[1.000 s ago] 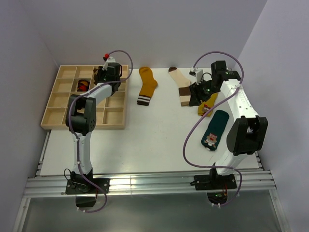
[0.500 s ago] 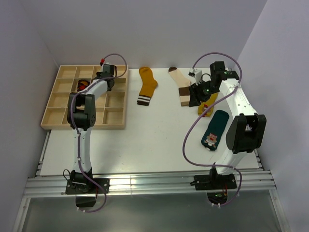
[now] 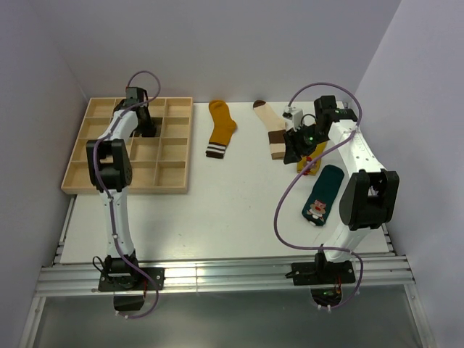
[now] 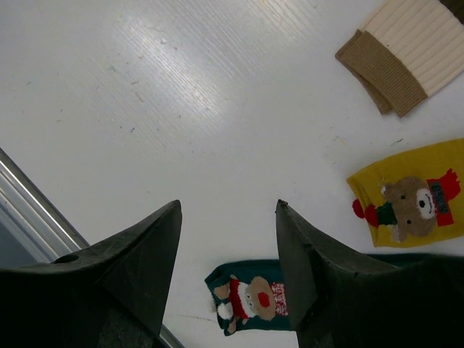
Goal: Roll the socks
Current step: Place the sock in the storage box.
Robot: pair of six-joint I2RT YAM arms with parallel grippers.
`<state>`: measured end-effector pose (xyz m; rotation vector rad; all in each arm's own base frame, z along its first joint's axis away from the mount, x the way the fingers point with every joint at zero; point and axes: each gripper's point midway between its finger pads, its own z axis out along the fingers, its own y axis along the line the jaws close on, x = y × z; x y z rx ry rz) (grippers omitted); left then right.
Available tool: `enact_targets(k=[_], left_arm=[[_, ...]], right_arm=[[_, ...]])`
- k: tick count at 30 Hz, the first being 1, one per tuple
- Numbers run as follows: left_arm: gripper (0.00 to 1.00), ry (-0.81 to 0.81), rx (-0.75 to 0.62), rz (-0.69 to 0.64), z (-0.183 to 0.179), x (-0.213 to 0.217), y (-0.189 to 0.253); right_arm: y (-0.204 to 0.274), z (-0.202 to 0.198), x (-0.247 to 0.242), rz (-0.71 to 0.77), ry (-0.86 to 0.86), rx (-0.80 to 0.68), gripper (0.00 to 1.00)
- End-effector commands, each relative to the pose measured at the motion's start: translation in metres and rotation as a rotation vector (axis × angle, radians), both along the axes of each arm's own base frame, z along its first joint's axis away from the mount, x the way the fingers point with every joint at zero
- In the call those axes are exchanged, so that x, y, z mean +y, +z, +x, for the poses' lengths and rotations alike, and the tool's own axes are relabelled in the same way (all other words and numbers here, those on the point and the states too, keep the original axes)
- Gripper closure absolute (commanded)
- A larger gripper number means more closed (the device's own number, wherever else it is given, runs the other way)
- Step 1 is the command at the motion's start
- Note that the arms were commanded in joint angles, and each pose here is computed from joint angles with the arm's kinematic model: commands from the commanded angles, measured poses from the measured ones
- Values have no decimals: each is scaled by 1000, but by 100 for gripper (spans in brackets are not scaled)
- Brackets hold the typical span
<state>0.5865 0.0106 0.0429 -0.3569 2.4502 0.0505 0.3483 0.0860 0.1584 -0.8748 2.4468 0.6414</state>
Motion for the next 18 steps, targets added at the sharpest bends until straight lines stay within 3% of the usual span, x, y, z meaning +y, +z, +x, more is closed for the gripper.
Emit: enact_targets(k=[1, 2, 5, 10, 12, 18], left_arm=[[88, -2, 120, -140, -24, -24, -40], [78, 2, 124, -143, -29, -24, -43], [63, -5, 72, -158, -24, -27, -23], [51, 15, -1, -129, -18, -20, 13], [20, 16, -31, -120, -18, -19, 24], [18, 27, -182, -100, -16, -13, 86]], right_arm=[[4, 3, -1, -5, -9, -30, 38], [4, 3, 0, -5, -9, -30, 38], [4, 3, -1, -13, -16, -32, 38], [2, 2, -3, -22, -22, -32, 38], [3, 2, -3, -23, -23, -37, 38], [6, 6, -6, -35, -34, -59, 38]])
